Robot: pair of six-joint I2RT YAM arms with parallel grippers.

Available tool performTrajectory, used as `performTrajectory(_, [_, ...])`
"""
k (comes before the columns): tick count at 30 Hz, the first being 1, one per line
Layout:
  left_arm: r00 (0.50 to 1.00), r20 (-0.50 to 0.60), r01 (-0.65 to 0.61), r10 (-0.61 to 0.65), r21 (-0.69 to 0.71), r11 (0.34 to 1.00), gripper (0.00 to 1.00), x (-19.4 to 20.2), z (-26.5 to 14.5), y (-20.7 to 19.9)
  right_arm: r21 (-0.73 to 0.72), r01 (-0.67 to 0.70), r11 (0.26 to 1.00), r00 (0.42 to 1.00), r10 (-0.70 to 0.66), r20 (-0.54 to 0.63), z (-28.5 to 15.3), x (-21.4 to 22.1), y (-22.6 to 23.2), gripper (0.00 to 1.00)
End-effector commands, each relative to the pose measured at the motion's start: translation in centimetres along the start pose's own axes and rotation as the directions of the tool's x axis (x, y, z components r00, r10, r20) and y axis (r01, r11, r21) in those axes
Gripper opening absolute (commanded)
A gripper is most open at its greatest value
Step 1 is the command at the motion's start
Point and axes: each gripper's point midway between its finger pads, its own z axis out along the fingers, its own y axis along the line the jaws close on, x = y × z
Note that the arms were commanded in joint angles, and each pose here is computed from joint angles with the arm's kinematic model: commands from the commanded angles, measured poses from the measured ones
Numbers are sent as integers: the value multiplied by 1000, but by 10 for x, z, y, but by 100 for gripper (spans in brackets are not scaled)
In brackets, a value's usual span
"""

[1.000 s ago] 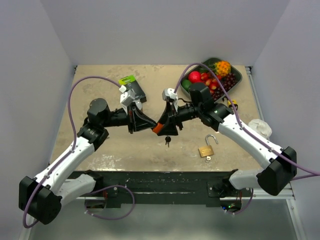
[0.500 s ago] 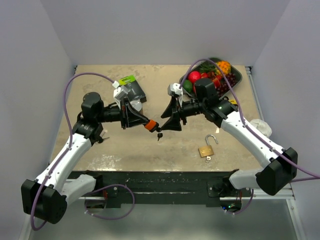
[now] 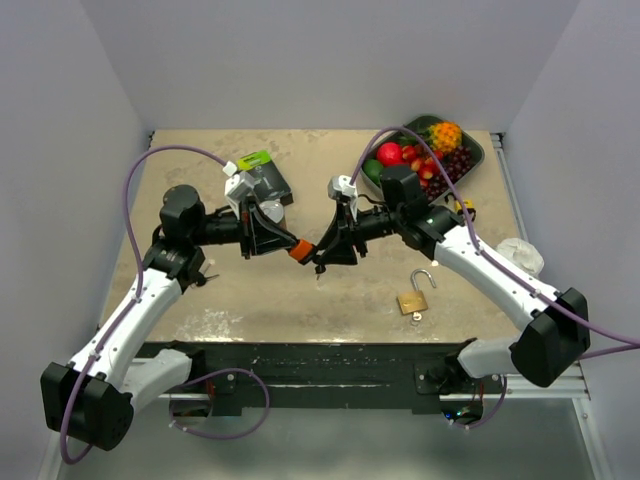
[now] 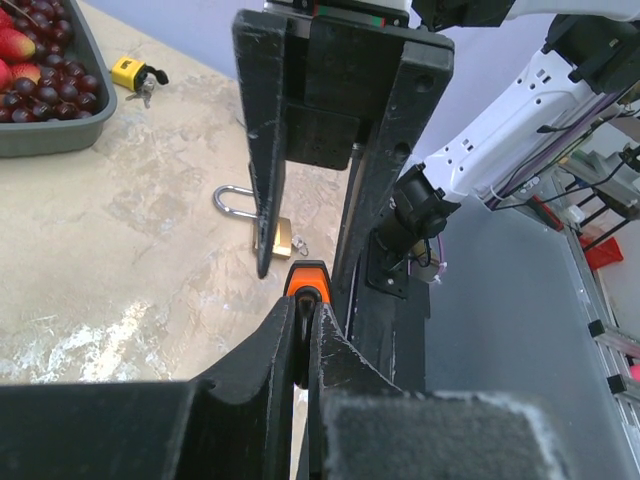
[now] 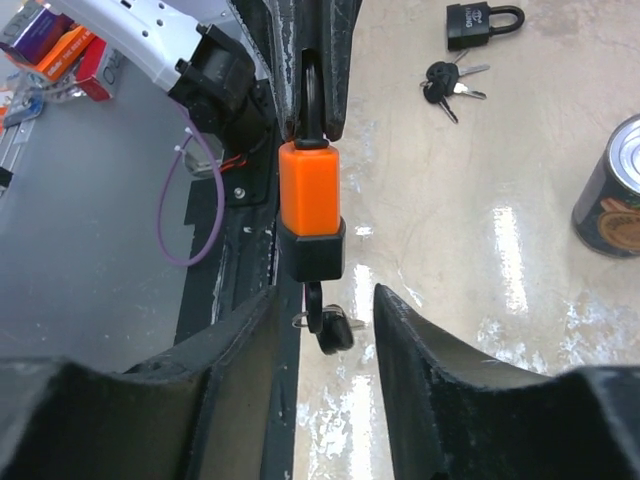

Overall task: Lock with the key
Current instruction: Lock the lock.

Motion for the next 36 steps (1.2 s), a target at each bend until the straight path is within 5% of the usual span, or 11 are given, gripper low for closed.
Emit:
performTrajectory(1, [994,61,-97,95,30,995,0,-30,-3,-18,-32,29,999,999,-28,25,5,-5,6,44])
performTrajectory(8, [994,61,-95,94,28,995,0,-30,-3,-17,-40,29,999,999,-29,19,7,-1,9,24])
performTrajectory(12, [994,58,-98,96,25,995,0,-30,-2,-16,-34,25,999,1000,-25,6,5,2,10,0])
performTrajectory(36, [972,97,-205,212,-75,976,0,-96,-33,11,39,-33,999,999,33,-2,-22,29,13,0])
